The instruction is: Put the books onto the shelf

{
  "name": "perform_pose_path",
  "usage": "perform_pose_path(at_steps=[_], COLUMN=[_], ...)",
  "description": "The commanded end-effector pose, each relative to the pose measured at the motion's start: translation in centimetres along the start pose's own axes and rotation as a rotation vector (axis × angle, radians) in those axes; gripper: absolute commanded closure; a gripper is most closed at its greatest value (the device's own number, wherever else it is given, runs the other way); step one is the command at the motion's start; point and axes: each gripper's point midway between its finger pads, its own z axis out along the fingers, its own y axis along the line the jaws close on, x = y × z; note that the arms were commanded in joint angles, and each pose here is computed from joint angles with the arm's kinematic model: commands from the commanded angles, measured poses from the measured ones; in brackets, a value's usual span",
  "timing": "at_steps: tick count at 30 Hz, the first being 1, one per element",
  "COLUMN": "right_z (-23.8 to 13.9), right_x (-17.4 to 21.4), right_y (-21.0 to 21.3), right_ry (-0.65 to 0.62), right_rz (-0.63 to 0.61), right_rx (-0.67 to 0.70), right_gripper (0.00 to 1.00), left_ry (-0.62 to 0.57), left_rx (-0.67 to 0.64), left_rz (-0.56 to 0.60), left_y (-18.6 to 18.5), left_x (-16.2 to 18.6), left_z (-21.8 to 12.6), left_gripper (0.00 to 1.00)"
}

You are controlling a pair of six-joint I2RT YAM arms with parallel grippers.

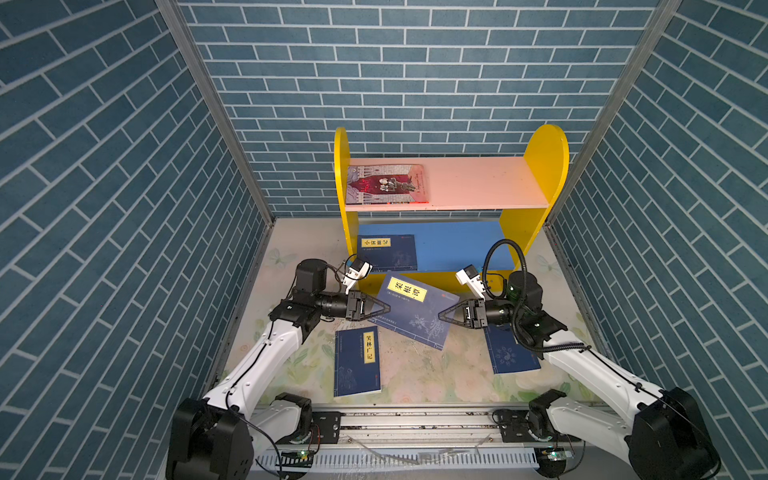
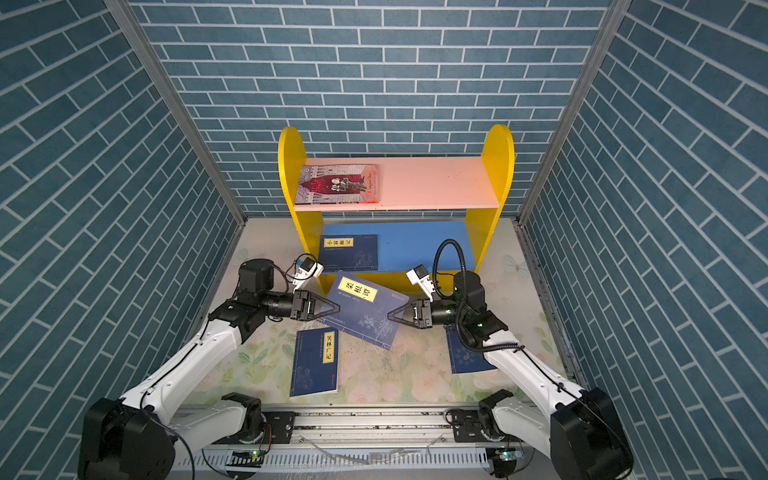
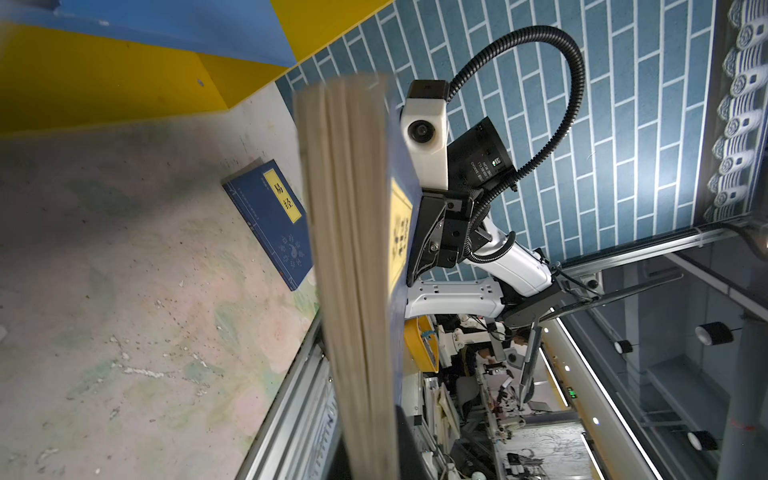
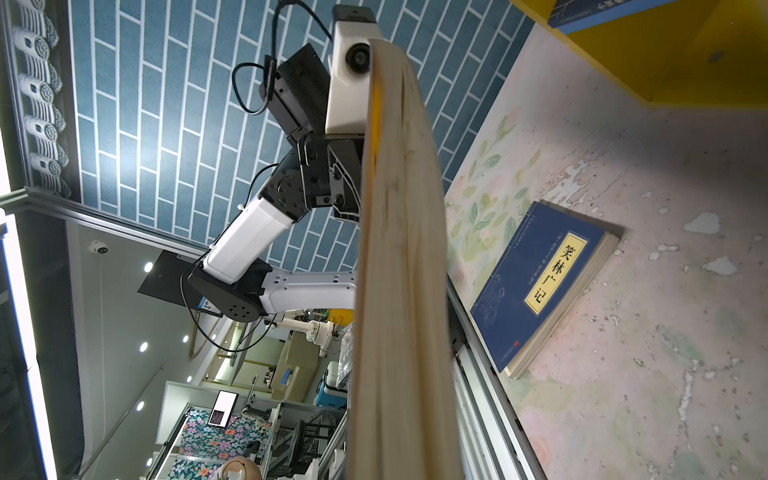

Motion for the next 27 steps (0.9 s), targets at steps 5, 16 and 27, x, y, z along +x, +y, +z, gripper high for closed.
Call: perform_pose_path(at_steps=[5, 16, 27], right_z=[0.2, 0.1, 0.8], right_x=[-2.1, -2.7, -3.7], right_y=[0.0, -0.1, -0.7], right_ry=[-0.091, -0.192, -0.212], right_rz=[-0.091, -0.058, -0.042], right_rx=[0.015, -0.077, -0.109], right_gripper=[0.72, 0.66, 0.65], left_ry=[-0.141, -0.240, -0.251], left_rx=[-0.054, -0.053, -0.047], left_rz=[0.120, 0.128, 0.099], left_y=[-0.9, -1.7, -0.9], left_x=[-3.9, -6.5, -6.1], left_z=[-0.9, -1.8, -1.7], left_gripper=[1.00, 1.00, 1.00])
